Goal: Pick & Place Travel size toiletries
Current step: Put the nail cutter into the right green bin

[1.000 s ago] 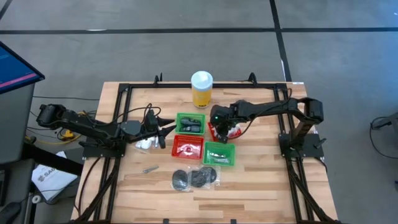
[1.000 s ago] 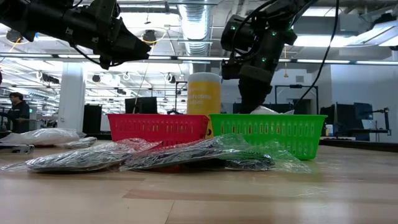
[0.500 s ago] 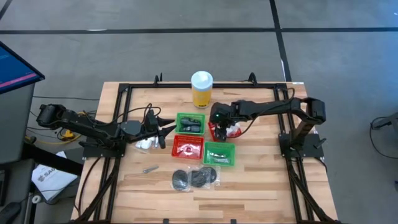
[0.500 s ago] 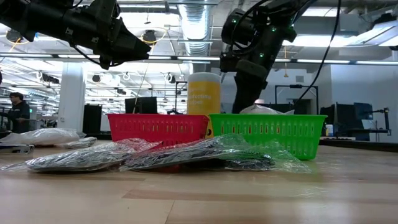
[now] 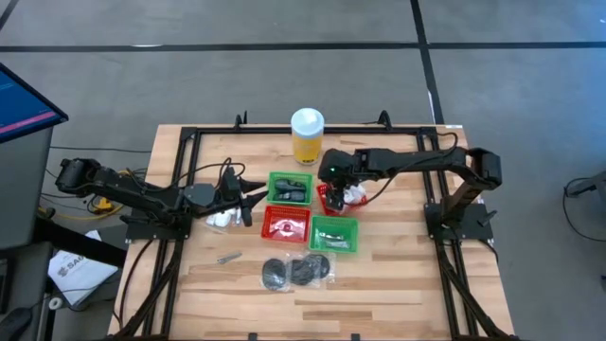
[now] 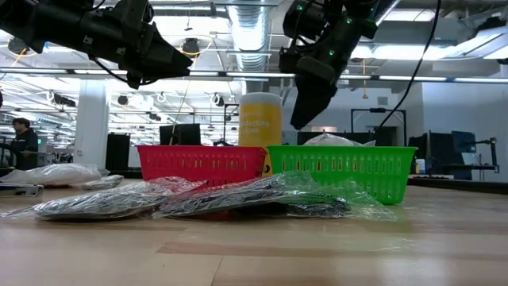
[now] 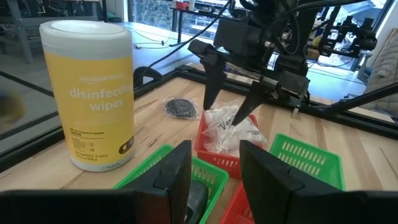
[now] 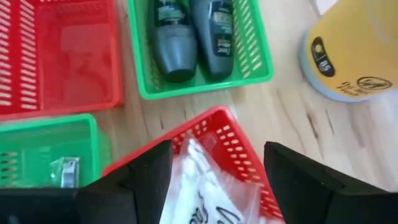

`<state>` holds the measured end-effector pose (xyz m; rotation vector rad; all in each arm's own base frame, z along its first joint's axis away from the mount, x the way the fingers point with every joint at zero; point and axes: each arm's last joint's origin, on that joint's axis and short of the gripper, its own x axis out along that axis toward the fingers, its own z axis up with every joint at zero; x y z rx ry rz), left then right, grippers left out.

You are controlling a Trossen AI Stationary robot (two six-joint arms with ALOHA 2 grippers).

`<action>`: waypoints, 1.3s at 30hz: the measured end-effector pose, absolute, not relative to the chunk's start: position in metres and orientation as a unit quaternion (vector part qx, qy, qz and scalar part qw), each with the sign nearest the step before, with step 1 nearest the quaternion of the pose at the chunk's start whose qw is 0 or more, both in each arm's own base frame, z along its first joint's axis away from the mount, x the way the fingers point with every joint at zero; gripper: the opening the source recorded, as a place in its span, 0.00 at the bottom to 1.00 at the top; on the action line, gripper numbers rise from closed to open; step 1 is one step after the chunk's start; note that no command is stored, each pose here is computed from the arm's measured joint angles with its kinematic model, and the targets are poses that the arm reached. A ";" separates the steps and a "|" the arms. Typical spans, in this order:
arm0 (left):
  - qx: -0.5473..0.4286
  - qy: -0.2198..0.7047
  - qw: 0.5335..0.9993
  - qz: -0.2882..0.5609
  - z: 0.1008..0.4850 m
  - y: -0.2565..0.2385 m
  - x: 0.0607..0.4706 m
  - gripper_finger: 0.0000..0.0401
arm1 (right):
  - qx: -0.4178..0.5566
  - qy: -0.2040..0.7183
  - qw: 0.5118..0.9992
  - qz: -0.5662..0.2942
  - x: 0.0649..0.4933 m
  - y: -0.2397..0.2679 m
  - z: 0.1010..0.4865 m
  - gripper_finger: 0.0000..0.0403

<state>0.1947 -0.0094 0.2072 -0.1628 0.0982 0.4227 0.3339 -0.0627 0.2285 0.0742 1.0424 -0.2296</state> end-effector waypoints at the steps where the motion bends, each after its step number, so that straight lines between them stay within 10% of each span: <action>1: -0.081 0.048 0.973 0.209 0.207 -0.009 0.195 0.32 | 0.031 0.496 0.861 -0.111 0.334 -0.063 0.229 0.59; 39: -0.209 0.312 0.878 0.297 0.174 -0.003 0.173 0.21 | 0.028 0.539 0.841 -0.043 0.330 0.028 0.225 0.59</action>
